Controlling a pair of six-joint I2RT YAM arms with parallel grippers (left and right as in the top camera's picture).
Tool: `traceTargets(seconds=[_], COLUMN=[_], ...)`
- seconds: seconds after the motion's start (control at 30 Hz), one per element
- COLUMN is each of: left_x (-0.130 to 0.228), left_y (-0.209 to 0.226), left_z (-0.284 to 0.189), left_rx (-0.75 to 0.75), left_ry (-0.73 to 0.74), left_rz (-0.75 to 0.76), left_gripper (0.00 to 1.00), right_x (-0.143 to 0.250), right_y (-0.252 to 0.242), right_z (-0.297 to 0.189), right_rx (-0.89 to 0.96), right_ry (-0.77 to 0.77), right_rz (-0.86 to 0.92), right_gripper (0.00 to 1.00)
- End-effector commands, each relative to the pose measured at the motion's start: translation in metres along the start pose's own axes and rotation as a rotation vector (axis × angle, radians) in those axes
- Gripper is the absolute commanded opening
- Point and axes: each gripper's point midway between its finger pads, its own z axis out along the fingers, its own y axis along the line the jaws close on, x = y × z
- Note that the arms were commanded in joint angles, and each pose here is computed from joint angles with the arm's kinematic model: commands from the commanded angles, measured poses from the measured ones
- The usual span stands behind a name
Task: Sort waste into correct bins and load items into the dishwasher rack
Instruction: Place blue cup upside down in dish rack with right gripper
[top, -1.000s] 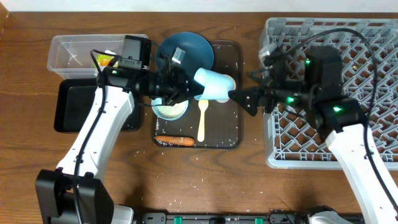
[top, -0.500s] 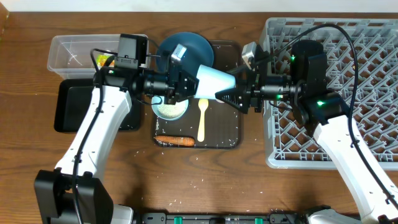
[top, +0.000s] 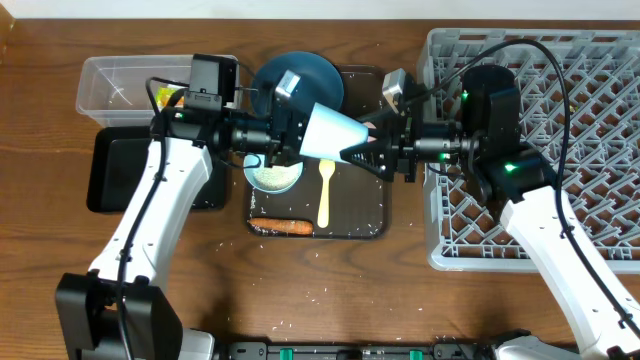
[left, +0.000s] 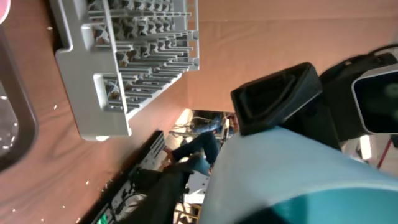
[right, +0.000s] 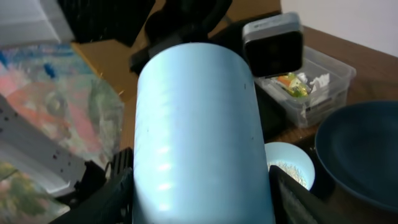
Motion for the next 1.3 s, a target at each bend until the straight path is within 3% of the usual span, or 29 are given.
traceTargets(seconds=[0.0, 0.3, 0.6, 0.77, 1.03, 1.27], left_x=[-0.005, -0.036, -0.053, -0.055, -0.052, -0.05], left_y=[0.005, 0.056, 0.106, 0.119, 0.129, 0.128], left_z=[-0.001, -0.016, -0.05, -0.061, -0.061, -0.055], left_rx=[-0.052, -0.364, -0.693, -0.821, -0.953, -0.978], left_ry=[-0.036, -0.216, -0.369, -0.393, -0.4, -0.39], left_rz=[0.023, 0.039, 0.005, 0.039, 0.073, 0.099], left_gripper=[0.37, 0.47, 0.47, 0.47, 0.47, 0.47], right_x=[-0.014, -0.003, 0.026, 0.06, 0.131, 0.158], right_y=[-0.021, -0.084, -0.086, -0.088, -0.105, -0.123], right_z=[-0.016, -0.115, -0.198, -0.209, -0.199, -0.195], right_rx=[0.136, 0.654, 1.121, 1.196, 1.146, 1.135], right_ry=[-0.046, -0.086, 0.121, 0.313, 0.653, 0.764], right_rz=[0.089, 0.343, 0.562, 0.696, 0.9, 0.943], right_gripper=[0.46, 0.48, 0.44, 0.45, 0.45, 0.46])
